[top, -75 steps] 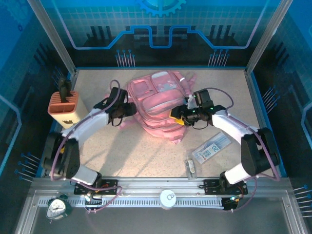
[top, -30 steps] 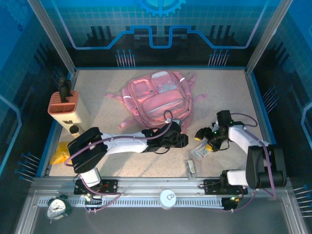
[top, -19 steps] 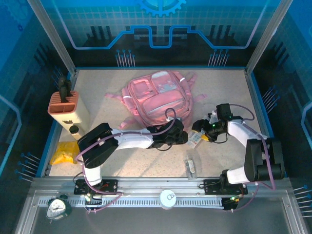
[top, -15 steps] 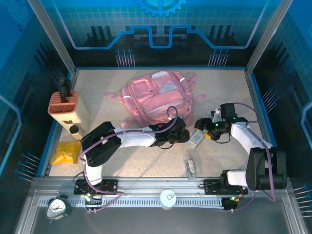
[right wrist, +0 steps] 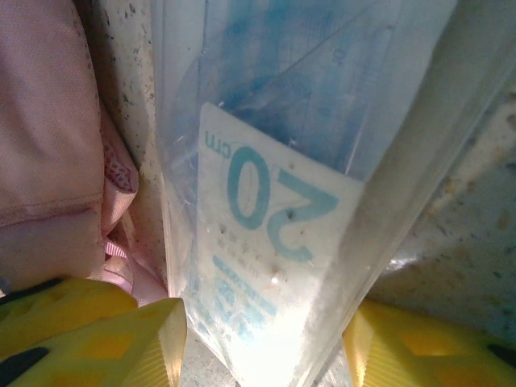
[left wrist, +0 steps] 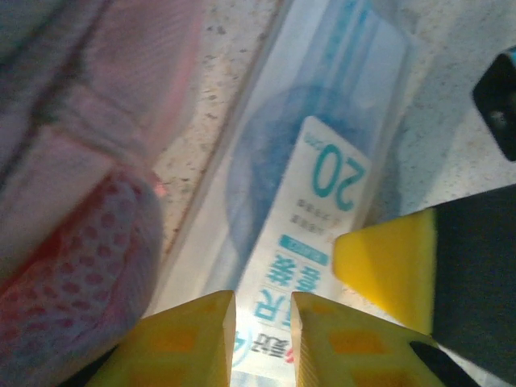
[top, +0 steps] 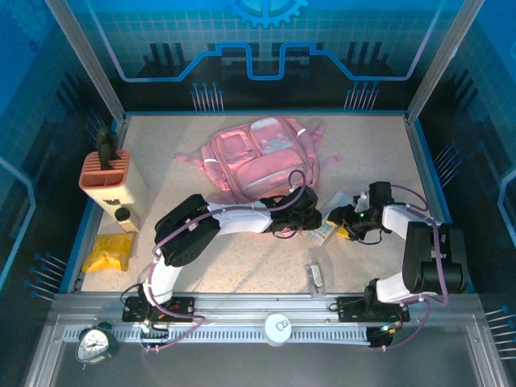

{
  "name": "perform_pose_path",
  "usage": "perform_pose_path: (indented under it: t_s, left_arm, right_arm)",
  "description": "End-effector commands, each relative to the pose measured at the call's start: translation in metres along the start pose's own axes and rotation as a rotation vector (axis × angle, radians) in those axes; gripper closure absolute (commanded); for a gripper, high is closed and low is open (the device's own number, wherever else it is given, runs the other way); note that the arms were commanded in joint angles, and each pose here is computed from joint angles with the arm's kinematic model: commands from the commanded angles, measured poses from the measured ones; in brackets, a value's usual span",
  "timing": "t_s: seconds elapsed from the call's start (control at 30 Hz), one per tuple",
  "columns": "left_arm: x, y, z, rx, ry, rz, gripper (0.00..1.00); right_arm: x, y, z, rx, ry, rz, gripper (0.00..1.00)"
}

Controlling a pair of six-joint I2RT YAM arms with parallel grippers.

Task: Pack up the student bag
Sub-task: Pick up the ruler set bag from the middle-right of the table.

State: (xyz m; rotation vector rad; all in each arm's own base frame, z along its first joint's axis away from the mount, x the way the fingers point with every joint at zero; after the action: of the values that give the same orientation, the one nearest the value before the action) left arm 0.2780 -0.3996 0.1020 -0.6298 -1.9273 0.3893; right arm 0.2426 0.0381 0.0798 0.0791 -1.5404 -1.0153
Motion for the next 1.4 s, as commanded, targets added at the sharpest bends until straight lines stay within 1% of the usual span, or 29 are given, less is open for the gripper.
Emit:
perform_pose_path:
  t_s: [0.0, 0.07, 0.27, 0.37, 0.47, 0.53, 0.63, 0.77, 0.9, 0.97, 1.03, 1.1, 1.2, 1.23, 1.3, 1.37]
  left_arm:
    - [-0.011, 0.015, 0.001, 0.007, 0.067, -0.017, 0.75]
    - [-0.015, 0.015, 0.001, 0.009, 0.1, -0.027, 0.77]
    - [-0.019, 0.015, 0.003, 0.013, 0.113, -0.03, 0.81]
    - [-0.021, 0.015, 0.004, 0.01, 0.128, -0.044, 0.83]
    - [-0.018, 0.013, 0.003, 0.003, 0.114, -0.037, 0.83]
    - [-0.016, 0.013, 0.002, -0.001, 0.11, -0.038, 0.83]
    - [-0.009, 0.008, -0.003, -0.024, 0.085, -0.024, 0.83]
    - [0.023, -0.008, -0.016, -0.084, 0.038, 0.01, 0.79]
    - [0.077, -0.017, -0.026, -0.145, -0.079, 0.02, 0.72]
    - [0.106, -0.016, -0.032, -0.205, -0.141, -0.018, 0.68]
    - [0.131, -0.008, -0.039, -0.268, -0.194, -0.122, 0.63]
    - [0.147, 0.004, -0.048, -0.325, -0.219, -0.217, 0.58]
    - [0.157, 0.022, -0.06, -0.401, -0.2, -0.327, 0.55]
    - [0.156, 0.026, -0.062, -0.446, -0.194, -0.361, 0.55]
    - [0.151, 0.032, -0.066, -0.533, -0.179, -0.407, 0.54]
    - [0.14, 0.034, -0.067, -0.639, -0.149, -0.425, 0.51]
  right_arm:
    - [-0.005, 0.0, -0.002, 0.01, 0.006, -0.034, 0.47]
    - [-0.007, 0.001, -0.003, 0.009, 0.01, -0.055, 0.5]
    - [0.0, 0.014, -0.003, 0.042, -0.029, -0.136, 0.64]
    - [0.003, 0.018, -0.005, 0.053, -0.048, -0.142, 0.73]
    - [0.007, 0.019, -0.004, 0.064, -0.059, -0.141, 0.82]
    - [0.01, 0.021, -0.003, 0.07, -0.064, -0.149, 0.9]
    - [0.016, 0.024, -0.002, 0.09, -0.087, -0.143, 0.99]
    - [0.033, 0.031, -0.002, 0.116, -0.136, -0.143, 1.0]
    - [0.06, 0.04, 0.0, 0.154, -0.219, -0.085, 1.0]
    - [0.072, 0.048, 0.002, 0.181, -0.255, -0.101, 1.0]
    - [0.082, 0.058, 0.006, 0.212, -0.269, -0.144, 1.0]
    - [0.088, 0.065, 0.009, 0.228, -0.26, -0.172, 1.0]
    - [0.089, 0.074, 0.013, 0.245, -0.215, -0.221, 1.0]
    - [0.089, 0.076, 0.014, 0.248, -0.202, -0.235, 1.0]
    - [0.088, 0.081, 0.017, 0.258, -0.175, -0.257, 1.0]
    - [0.087, 0.086, 0.02, 0.277, -0.151, -0.273, 1.0]
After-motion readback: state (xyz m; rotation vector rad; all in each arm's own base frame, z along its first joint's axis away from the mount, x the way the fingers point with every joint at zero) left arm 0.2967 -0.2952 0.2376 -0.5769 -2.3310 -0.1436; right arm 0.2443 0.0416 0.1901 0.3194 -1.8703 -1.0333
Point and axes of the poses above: each hand's point on the last joint's axis, 136 mm out from that joint toward the fingers, its own x axis back along the fingers, its own y axis along the line the jaws close on, z = x × y, the point moved 7 cm from there along x, back along the fingers, and after that the axes turned 6 degrees about -x, right-handed, at the moved point
